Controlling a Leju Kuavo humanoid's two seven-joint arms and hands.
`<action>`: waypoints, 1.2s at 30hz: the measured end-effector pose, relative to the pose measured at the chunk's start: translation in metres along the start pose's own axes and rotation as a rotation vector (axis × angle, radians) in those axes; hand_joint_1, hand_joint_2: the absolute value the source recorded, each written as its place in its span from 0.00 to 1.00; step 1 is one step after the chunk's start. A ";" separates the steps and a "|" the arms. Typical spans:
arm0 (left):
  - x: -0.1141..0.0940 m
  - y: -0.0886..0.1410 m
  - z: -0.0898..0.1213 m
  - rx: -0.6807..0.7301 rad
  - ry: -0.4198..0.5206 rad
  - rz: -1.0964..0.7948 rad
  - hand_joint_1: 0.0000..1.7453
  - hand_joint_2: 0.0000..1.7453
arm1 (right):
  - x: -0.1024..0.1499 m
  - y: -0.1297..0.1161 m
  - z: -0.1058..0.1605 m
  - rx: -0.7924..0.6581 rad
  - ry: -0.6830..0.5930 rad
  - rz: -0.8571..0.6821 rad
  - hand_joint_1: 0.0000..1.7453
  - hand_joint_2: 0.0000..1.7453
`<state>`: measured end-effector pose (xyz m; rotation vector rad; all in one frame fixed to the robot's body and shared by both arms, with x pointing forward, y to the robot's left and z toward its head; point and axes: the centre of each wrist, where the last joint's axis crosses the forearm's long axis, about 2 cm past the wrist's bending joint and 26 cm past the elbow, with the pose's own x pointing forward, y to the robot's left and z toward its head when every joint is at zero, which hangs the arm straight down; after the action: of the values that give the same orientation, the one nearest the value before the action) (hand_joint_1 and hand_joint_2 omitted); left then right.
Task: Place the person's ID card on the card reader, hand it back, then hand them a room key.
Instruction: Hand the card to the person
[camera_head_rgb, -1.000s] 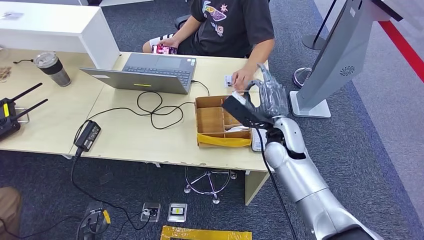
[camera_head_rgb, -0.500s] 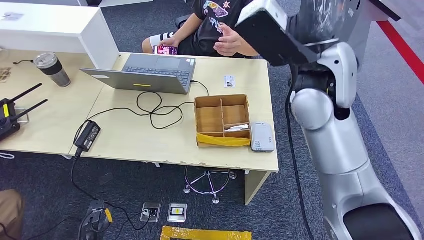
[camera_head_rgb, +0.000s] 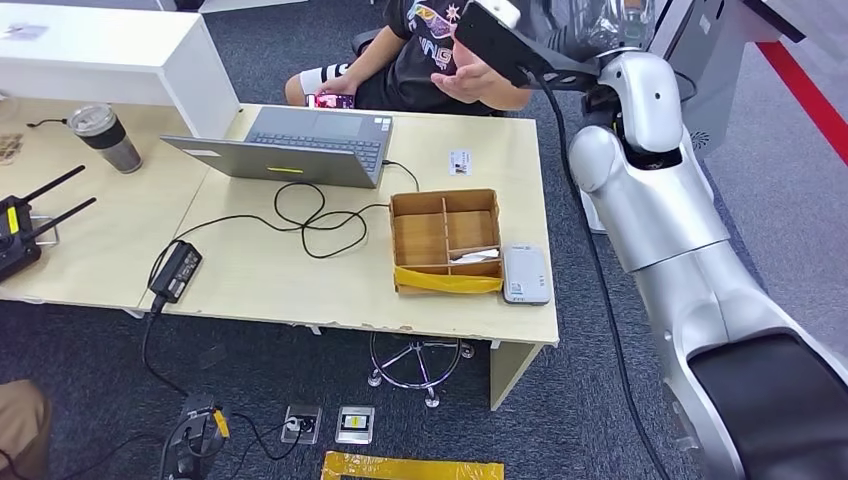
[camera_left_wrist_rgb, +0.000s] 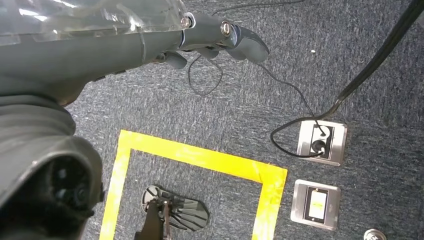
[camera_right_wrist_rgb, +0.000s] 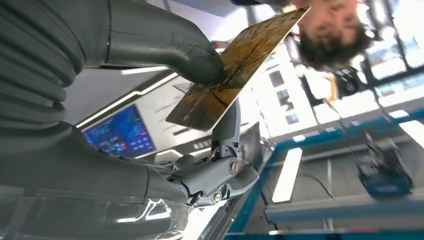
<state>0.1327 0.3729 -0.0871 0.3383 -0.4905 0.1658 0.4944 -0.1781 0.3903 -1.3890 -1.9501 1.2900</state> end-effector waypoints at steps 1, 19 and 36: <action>0.000 0.000 0.000 0.001 0.001 0.002 0.00 0.00 | -0.003 0.005 0.002 0.036 0.014 0.015 1.00 1.00; -0.026 0.007 0.005 0.017 0.039 0.022 0.00 0.00 | -0.057 0.042 0.039 0.408 0.126 0.312 1.00 1.00; -0.025 0.007 0.005 0.011 0.036 0.021 0.00 0.00 | -0.071 0.053 0.053 0.511 0.114 0.435 1.00 1.00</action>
<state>0.1075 0.3760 -0.0934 0.3406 -0.4576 0.1943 0.5103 -0.2610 0.3306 -1.6059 -1.1532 1.7029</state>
